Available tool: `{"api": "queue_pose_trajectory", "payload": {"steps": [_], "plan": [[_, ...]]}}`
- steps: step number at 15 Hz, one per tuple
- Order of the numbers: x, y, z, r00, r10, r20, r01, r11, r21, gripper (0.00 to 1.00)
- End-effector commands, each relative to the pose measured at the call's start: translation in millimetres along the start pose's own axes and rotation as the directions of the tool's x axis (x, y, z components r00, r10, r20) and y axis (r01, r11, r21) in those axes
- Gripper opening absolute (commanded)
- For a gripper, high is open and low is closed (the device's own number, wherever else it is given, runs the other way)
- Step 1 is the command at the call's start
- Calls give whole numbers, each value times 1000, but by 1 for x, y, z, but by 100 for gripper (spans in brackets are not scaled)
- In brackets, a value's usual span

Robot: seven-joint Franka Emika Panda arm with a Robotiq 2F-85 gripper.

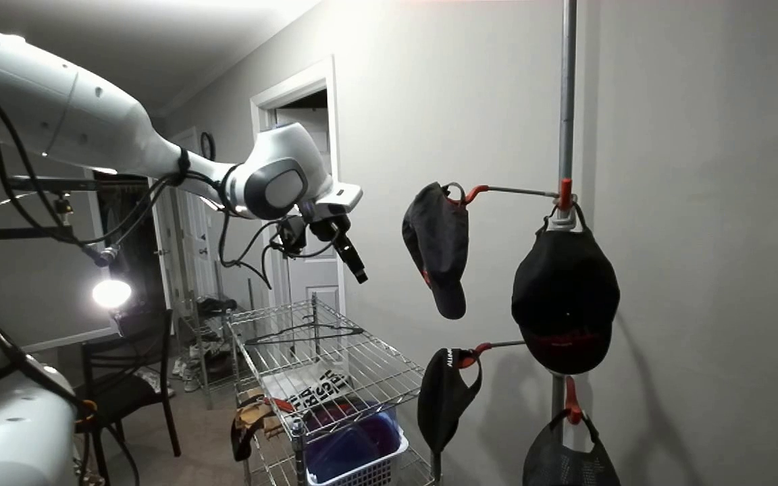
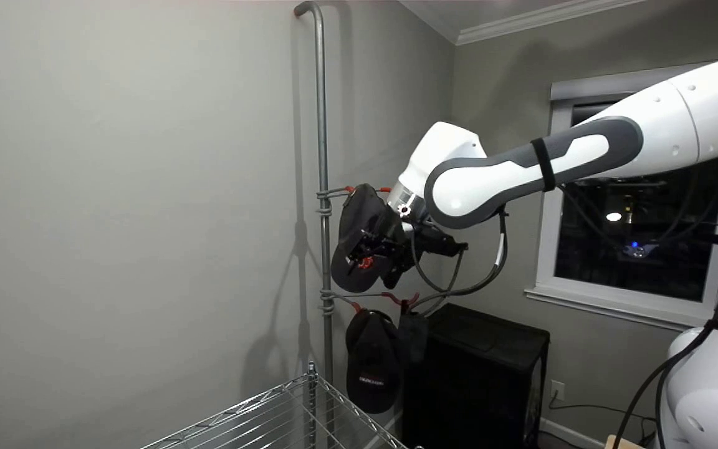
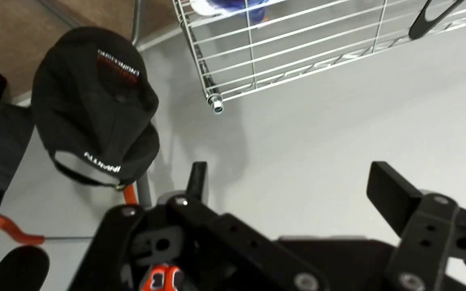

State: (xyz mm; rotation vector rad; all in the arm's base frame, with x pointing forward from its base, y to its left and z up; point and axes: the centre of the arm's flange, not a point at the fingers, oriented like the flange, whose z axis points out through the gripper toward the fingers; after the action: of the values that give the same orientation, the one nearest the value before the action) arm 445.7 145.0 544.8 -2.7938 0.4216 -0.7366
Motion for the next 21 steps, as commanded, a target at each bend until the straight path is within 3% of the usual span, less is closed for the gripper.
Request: {"api": "queue_pose_trajectory", "payload": {"steps": [1, 5, 8, 13, 21], "plan": [[7, -12, -37, 990, 59, -131, -77, 988, -136, 100], [6, -4, -69, 972, 115, -207, -170, 947, -274, 100], [18, 0, -83, 960, 122, -251, -197, 934, -299, 100], [55, -8, -100, 923, 42, -382, -185, 920, -345, 100], [90, -8, -56, 932, 6, -363, -148, 919, -366, 100]]}}
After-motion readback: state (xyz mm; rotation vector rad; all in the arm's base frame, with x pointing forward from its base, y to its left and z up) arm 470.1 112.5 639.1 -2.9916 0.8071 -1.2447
